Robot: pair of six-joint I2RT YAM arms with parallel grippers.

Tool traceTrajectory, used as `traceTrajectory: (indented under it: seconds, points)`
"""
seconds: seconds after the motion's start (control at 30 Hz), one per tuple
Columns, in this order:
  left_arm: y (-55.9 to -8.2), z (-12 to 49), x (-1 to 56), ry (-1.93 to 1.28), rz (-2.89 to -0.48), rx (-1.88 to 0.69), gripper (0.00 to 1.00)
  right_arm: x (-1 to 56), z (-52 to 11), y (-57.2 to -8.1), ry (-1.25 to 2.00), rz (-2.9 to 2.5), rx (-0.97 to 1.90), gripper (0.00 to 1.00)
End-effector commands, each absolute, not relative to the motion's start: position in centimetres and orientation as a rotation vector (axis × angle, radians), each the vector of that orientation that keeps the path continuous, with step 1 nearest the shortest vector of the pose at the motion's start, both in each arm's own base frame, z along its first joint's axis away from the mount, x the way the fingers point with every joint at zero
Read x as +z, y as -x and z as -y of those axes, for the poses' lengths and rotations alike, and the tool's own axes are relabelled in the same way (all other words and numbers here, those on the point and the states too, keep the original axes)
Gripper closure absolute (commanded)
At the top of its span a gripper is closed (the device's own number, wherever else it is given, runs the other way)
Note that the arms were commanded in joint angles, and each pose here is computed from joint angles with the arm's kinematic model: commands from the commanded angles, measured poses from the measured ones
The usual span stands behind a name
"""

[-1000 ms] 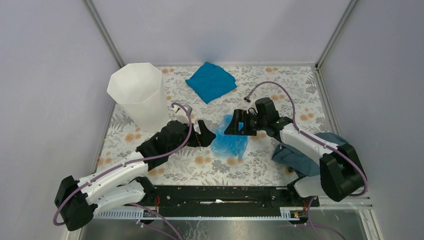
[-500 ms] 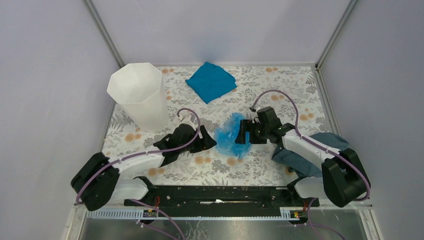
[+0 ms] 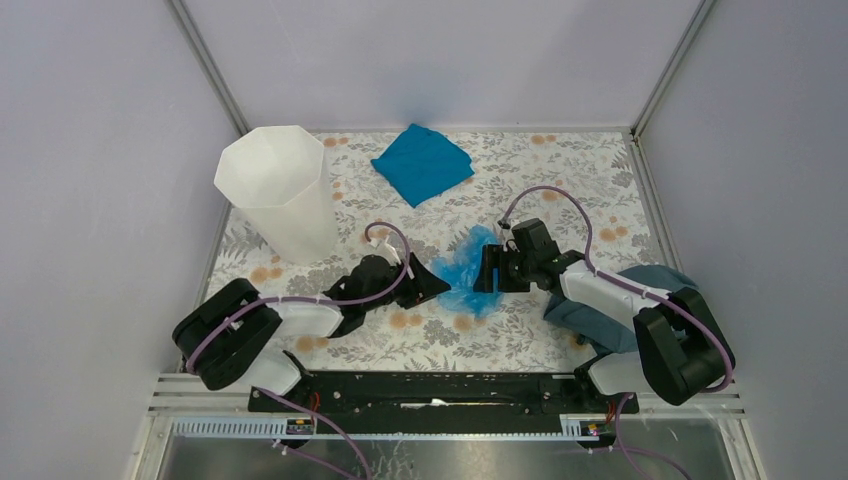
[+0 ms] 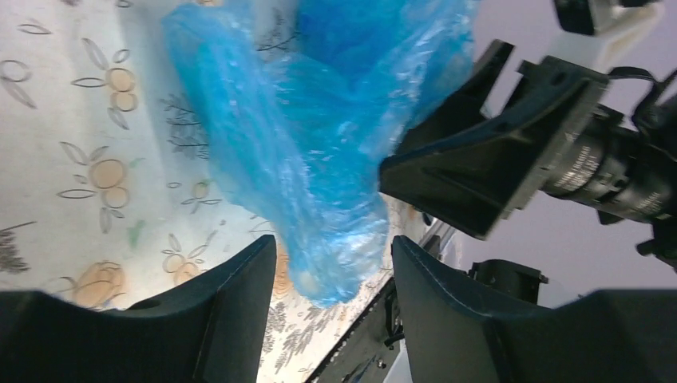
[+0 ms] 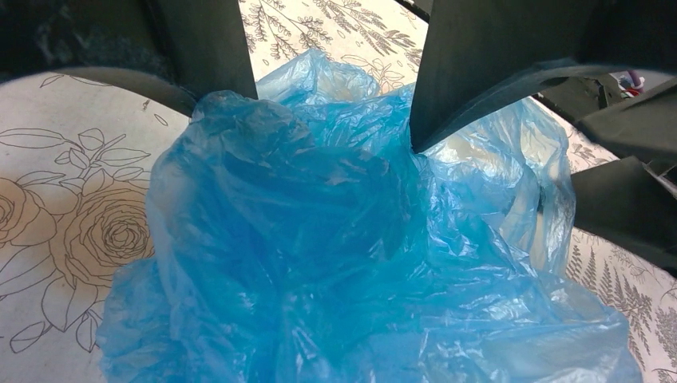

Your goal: Put the trash bags into the trash bin

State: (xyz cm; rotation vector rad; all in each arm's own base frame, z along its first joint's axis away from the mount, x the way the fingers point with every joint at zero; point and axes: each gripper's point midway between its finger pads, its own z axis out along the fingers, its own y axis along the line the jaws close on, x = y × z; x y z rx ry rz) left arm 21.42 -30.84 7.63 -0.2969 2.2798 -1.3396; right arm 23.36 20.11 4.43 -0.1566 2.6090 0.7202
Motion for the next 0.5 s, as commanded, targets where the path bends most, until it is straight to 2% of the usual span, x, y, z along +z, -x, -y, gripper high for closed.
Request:
traceTrajectory:
  seconds: [0.0,0.07,0.27,0.3,0.37,0.4,0.47]
  points:
    - [-22.1,31.2,10.6,0.276,-2.151,-1.382,0.4,4.5,-20.0,-23.9,0.175,-2.575,0.703,0.27]
    - [-22.2,31.8,10.5,0.257,-2.175,-1.376,0.41,4.5,-20.1,-23.9,0.175,-2.575,0.709,0.28]
    - [-22.4,31.9,10.4,0.23,-2.195,-1.327,0.68,4.9,-19.8,-24.1,0.171,-2.563,0.691,0.31]
    - [-22.6,31.7,11.1,0.224,-2.179,-1.304,0.75,5.0,-19.6,-24.0,0.166,-2.56,0.683,0.31]
    - [-22.9,30.8,12.1,0.22,-2.165,-1.245,0.94,5.1,-19.3,-24.1,0.153,-2.551,0.661,0.31]
    - [-23.0,30.2,13.1,0.218,-2.144,-1.223,1.0,5.1,-19.1,-24.1,0.143,-2.546,0.649,0.31]
    - [-23.2,29.1,16.0,0.199,-2.072,-1.194,1.0,5.3,-18.8,-24.3,0.127,-2.538,0.625,0.3]
